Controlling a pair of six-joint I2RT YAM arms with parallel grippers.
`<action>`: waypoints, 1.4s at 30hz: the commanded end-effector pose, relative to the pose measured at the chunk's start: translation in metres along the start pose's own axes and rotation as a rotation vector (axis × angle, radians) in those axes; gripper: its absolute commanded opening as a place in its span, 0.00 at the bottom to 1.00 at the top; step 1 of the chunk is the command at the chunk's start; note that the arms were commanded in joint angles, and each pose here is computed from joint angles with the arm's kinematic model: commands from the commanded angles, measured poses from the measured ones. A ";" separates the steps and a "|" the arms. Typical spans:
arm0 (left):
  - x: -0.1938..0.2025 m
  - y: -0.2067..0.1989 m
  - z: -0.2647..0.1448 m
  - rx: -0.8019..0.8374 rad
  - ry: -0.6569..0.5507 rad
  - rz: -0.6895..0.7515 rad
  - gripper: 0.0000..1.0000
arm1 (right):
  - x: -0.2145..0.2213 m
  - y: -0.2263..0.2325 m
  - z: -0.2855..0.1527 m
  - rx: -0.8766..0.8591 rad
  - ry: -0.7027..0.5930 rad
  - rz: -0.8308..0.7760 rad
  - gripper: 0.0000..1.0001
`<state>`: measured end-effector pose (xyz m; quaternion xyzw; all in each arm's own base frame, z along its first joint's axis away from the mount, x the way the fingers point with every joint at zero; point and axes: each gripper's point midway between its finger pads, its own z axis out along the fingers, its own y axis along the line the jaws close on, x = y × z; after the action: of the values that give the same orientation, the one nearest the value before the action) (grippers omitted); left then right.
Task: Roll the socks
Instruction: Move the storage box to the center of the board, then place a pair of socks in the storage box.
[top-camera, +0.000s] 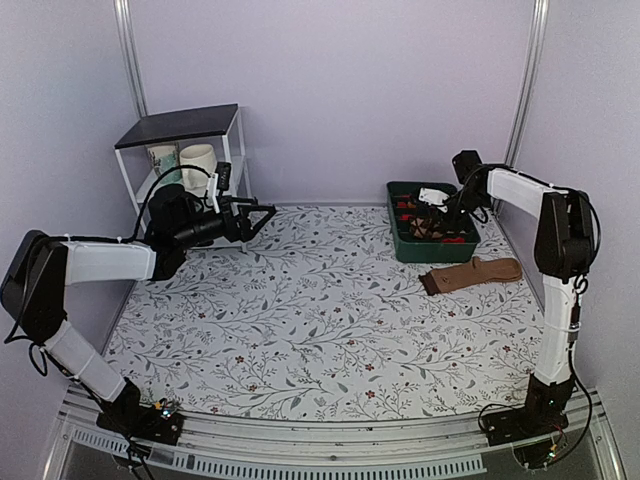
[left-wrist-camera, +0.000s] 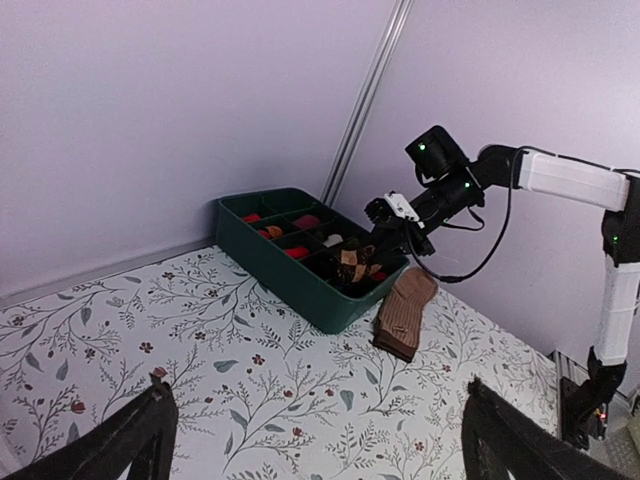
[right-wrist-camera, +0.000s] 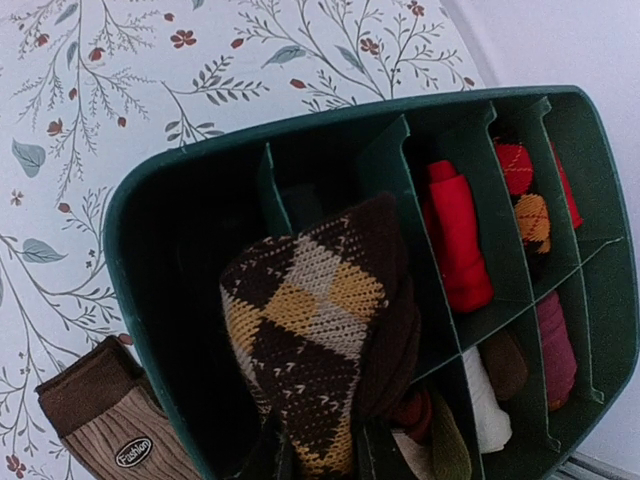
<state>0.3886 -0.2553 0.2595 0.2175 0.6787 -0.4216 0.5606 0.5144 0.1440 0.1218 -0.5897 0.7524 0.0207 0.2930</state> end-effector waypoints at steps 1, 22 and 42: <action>-0.008 -0.002 -0.002 0.000 -0.004 0.042 1.00 | 0.015 0.019 0.034 -0.060 0.111 -0.012 0.04; -0.004 0.002 -0.032 -0.058 0.006 0.074 0.99 | -0.099 0.173 0.062 -0.384 -0.107 0.011 0.04; 0.007 0.012 -0.029 -0.069 0.035 0.063 1.00 | -0.184 0.072 -0.033 -0.149 -0.573 0.202 0.03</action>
<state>0.3741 -0.2294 0.2580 0.2269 0.6871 -0.3825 0.5746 0.4571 0.3118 0.1513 -0.5219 0.7249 0.2452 0.3770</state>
